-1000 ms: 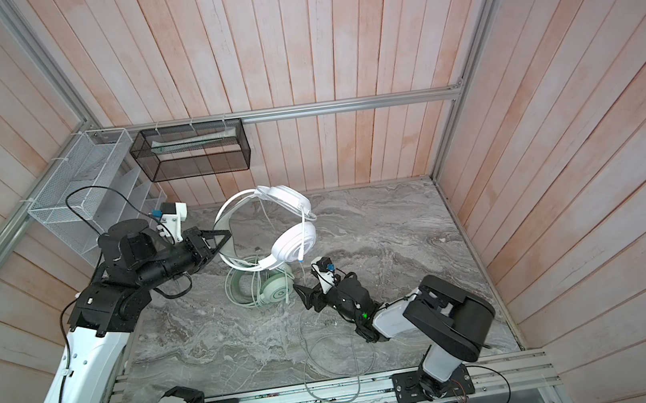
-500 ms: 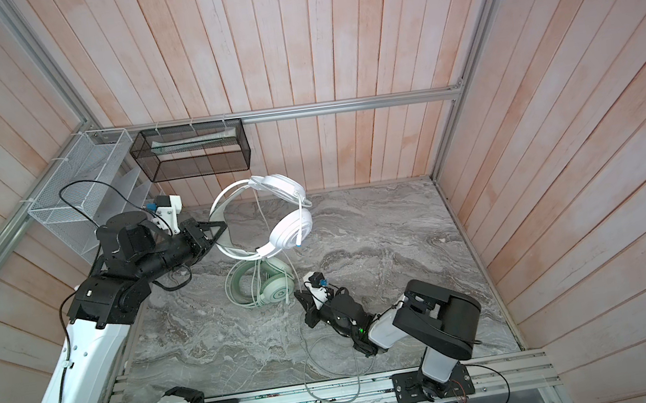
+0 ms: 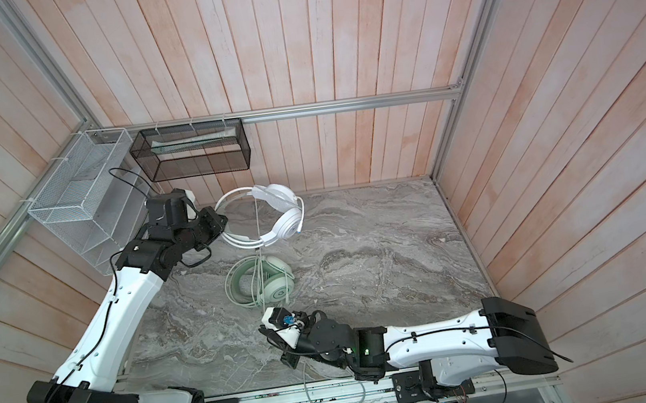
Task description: Wrap the headphones
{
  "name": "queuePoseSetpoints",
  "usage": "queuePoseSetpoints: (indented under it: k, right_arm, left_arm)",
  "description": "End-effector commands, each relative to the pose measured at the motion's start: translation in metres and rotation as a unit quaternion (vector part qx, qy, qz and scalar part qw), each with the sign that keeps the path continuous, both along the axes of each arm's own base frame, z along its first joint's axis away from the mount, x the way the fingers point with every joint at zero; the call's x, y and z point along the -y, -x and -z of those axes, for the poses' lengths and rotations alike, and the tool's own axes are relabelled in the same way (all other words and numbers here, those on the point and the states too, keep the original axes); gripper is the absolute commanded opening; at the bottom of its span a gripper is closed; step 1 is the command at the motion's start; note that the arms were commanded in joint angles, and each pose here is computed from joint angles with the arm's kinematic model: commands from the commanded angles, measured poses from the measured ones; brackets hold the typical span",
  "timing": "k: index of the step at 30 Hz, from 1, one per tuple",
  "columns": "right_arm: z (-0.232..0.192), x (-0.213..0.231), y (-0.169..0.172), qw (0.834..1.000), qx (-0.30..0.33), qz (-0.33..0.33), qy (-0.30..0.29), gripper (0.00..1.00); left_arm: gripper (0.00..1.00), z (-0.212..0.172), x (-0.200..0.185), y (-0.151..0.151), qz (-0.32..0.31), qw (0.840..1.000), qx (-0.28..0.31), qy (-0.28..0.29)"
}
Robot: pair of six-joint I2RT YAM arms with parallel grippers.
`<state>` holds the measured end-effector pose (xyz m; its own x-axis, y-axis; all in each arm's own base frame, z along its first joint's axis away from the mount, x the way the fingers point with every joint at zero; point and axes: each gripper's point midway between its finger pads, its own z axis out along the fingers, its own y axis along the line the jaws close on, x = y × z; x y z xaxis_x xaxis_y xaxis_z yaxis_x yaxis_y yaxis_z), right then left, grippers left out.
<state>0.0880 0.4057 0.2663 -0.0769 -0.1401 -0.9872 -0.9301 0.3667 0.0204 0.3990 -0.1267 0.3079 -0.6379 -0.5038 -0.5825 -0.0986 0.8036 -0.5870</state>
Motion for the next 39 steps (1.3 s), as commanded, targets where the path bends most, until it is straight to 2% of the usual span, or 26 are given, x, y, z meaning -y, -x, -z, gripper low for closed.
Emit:
queuePoseSetpoints:
  k: [1, 4, 7, 11, 15, 16, 23, 28, 31, 36, 39]
  right_arm:
    - [0.022, -0.001, 0.035, 0.986, 0.033, -0.08, 0.142, 0.0]
    - [0.013, 0.007, 0.019, 0.974, 0.074, -0.052, 0.206, 0.0]
    - [-0.015, 0.026, -0.012, 0.967, 0.1, 0.008, 0.233, 0.0]
    - [-0.063, 0.061, -0.047, 0.972, 0.099, 0.061, 0.205, 0.0]
    - [-0.092, 0.087, -0.064, 0.973, 0.114, 0.091, 0.18, 0.0]
    - [-0.111, 0.093, -0.068, 0.974, 0.121, 0.102, 0.162, 0.0]
    - [-0.121, 0.134, -0.12, 0.959, 0.139, 0.18, 0.168, 0.0]
    - [-0.127, 0.145, -0.147, 0.949, 0.143, 0.22, 0.173, 0.0]
    - [-0.13, 0.154, -0.162, 0.942, 0.15, 0.246, 0.172, 0.01]
    - [-0.138, 0.156, -0.172, 0.944, 0.156, 0.249, 0.147, 0.04]
    - [-0.127, 0.153, -0.176, 0.945, 0.152, 0.248, 0.149, 0.06]
  left_arm:
    - [0.0, -0.007, -0.006, -0.028, -0.027, 0.998, 0.058, -0.021]
    - [0.0, 0.006, 0.009, -0.022, -0.004, 0.996, 0.064, -0.066]
    - [0.0, 0.007, 0.025, -0.004, 0.027, 0.986, 0.1, -0.134]
    - [0.0, 0.01, 0.028, 0.024, 0.048, 0.966, 0.153, -0.201]
    - [0.0, 0.009, 0.041, 0.056, 0.093, 0.942, 0.208, -0.246]
    - [0.0, 0.006, 0.046, 0.065, 0.107, 0.935, 0.223, -0.253]
    - [0.0, -0.006, 0.064, 0.117, 0.19, 0.899, 0.289, -0.27]
    - [0.0, 0.013, 0.068, 0.144, 0.248, 0.882, 0.279, -0.287]
    - [0.0, 0.026, 0.067, 0.154, 0.267, 0.876, 0.271, -0.296]
    - [0.0, 0.031, 0.064, 0.167, 0.28, 0.872, 0.278, -0.29]
    - [0.0, 0.029, 0.065, 0.169, 0.283, 0.873, 0.28, -0.283]
